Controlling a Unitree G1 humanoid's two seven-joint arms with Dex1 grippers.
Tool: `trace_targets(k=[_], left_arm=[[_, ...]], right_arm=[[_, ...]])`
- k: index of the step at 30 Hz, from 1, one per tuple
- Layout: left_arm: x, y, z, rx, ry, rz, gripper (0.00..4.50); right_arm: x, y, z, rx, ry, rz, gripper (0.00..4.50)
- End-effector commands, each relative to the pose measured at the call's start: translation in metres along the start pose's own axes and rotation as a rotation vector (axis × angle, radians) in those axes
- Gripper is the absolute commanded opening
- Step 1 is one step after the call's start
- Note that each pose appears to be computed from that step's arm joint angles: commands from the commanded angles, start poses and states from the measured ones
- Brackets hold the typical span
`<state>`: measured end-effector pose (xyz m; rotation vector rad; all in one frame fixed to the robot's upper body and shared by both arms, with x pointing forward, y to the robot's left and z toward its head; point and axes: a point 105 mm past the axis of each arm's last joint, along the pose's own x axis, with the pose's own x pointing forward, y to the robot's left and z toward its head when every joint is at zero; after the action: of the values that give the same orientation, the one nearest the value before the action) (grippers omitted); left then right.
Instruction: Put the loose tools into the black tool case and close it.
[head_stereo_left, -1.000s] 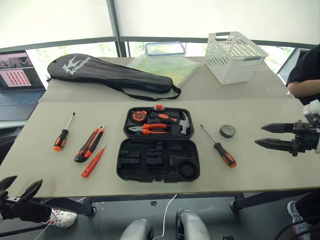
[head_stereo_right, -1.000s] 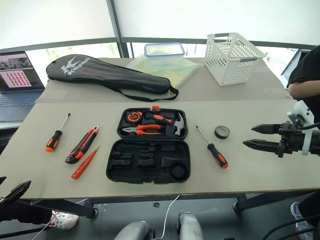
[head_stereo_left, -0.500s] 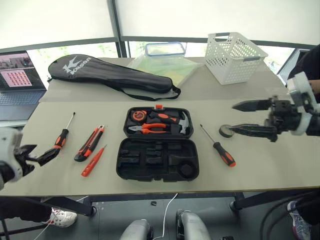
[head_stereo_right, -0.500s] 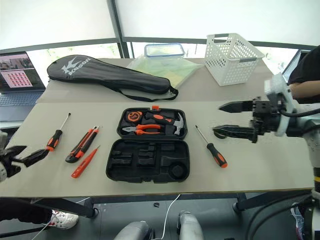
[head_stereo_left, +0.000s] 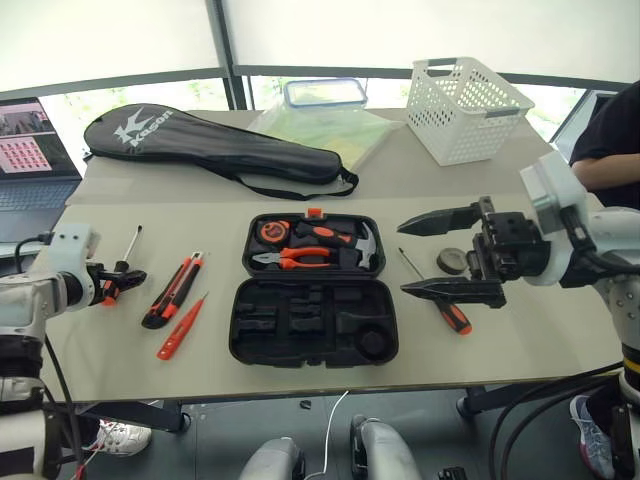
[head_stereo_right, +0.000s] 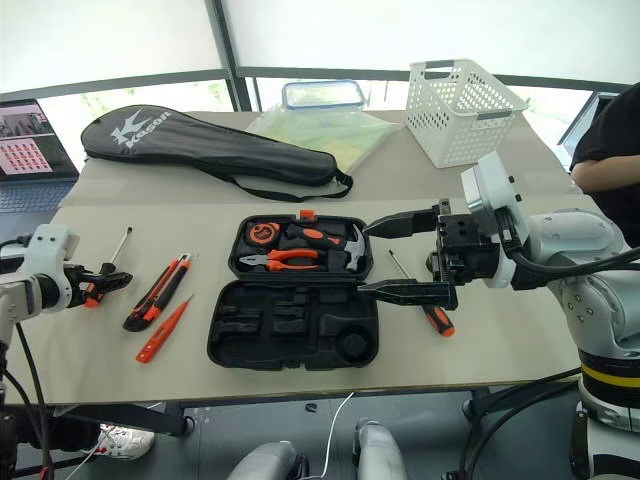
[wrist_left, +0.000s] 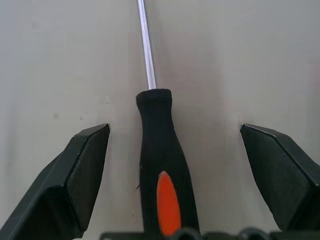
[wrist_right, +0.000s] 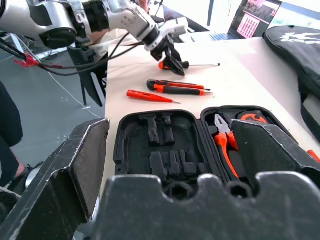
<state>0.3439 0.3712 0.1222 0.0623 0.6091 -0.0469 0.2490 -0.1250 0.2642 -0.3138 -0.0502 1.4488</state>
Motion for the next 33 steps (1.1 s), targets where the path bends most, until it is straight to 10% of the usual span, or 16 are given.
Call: trace_targets(k=[1,7,11,16,23,33], left_arm=[[0.006,-0.001,-0.007,0.019,0.044,-0.008,2.96],[0.002,0.005,0.003,0.006,-0.011,-0.007,0.93],[-0.021,-0.002,0.069,0.155,-0.294,-0.033,0.82],[-0.060,-0.094,0.124,0.578,-0.576,-0.405,0.82],[-0.060,-0.213,0.078,1.015,-0.371,-0.942,0.82],[-0.016,-0.254,0.049,1.197,-0.234,-0.986,0.82]], right_arm=[[0.000,0.004,0.013,-0.051,-0.022,0.002,4.50],[-0.008,-0.001,0.002,-0.031,0.014,-0.061,4.50],[-0.017,-0.002,-0.008,0.012,0.043,-0.114,4.50],[-0.029,0.002,-0.023,0.078,0.096,-0.148,4.50],[-0.032,0.007,-0.032,0.072,0.125,-0.188,4.50],[-0.034,0.012,-0.038,0.066,0.151,-0.232,4.50]])
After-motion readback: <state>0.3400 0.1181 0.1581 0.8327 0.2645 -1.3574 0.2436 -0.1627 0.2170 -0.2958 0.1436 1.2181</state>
